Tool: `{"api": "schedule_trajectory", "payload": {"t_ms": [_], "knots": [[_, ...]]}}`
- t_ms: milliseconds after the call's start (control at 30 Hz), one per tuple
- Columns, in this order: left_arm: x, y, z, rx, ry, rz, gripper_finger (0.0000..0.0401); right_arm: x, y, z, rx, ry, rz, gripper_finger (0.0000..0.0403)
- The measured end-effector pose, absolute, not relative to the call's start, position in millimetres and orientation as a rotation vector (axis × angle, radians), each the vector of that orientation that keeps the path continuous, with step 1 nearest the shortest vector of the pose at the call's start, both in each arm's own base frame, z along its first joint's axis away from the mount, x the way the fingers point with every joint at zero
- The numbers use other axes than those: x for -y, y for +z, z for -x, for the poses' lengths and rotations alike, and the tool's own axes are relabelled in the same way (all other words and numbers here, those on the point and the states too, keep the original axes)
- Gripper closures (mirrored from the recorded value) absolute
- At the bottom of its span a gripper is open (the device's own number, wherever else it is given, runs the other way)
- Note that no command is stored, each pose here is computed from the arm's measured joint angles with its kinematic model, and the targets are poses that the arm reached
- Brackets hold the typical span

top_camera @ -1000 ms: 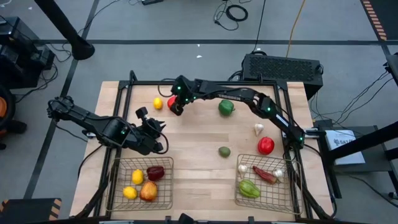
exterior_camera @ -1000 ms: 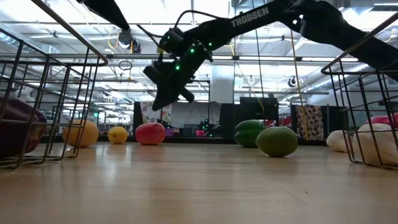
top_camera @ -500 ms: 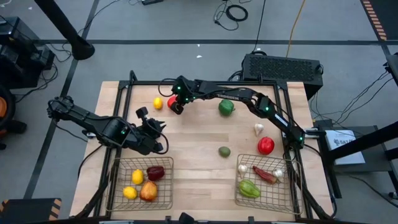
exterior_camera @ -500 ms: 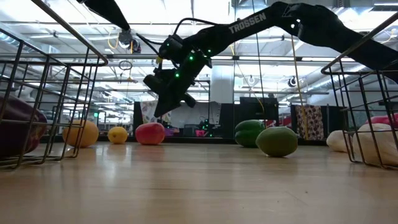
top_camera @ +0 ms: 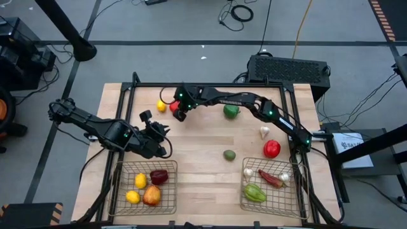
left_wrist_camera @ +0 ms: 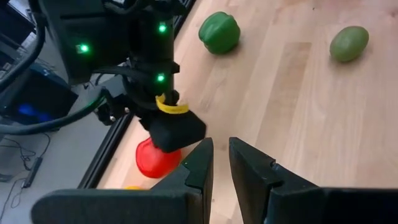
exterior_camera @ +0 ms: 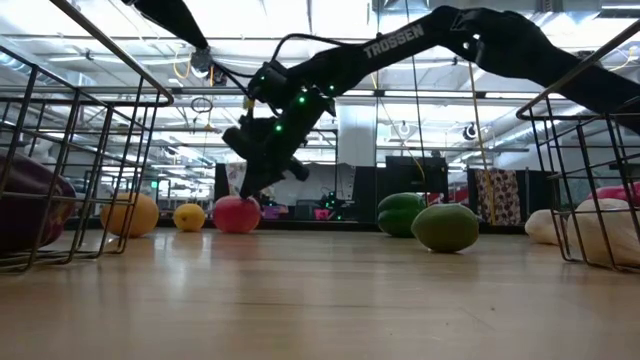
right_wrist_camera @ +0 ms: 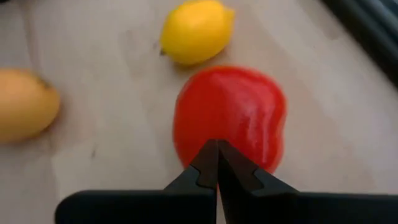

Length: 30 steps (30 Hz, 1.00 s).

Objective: Sort produce into baskets

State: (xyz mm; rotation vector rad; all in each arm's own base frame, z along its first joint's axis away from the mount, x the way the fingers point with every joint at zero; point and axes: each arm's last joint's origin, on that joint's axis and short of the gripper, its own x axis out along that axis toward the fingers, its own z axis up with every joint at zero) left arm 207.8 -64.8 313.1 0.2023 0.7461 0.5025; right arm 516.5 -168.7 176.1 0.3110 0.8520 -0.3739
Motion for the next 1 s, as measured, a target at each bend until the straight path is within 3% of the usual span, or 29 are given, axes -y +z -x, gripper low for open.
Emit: {"api": "schedule_trajectory", "payload": {"t_ms": [300,433,700,1000], "knots": [[66.3,312.3,-207.2,-0.759,0.477,-0.166,0.034,121.2,164.4,-505.1,-1.136,-0.318,-0.318,0.0403],[68.5,311.9,-206.7,-0.767,0.452,-0.158,0.034,98.1,169.9,-506.8,-1.156,-0.276,-0.282,0.0403],[73.0,311.6,-205.2,-0.767,0.431,-0.137,0.034,109.7,217.0,-512.9,-0.941,-0.324,-0.15,0.0403],[72.6,310.6,-202.5,-0.777,0.456,-0.173,0.034,146.1,223.2,-513.7,-0.823,-0.377,-0.126,0.0403]]}}
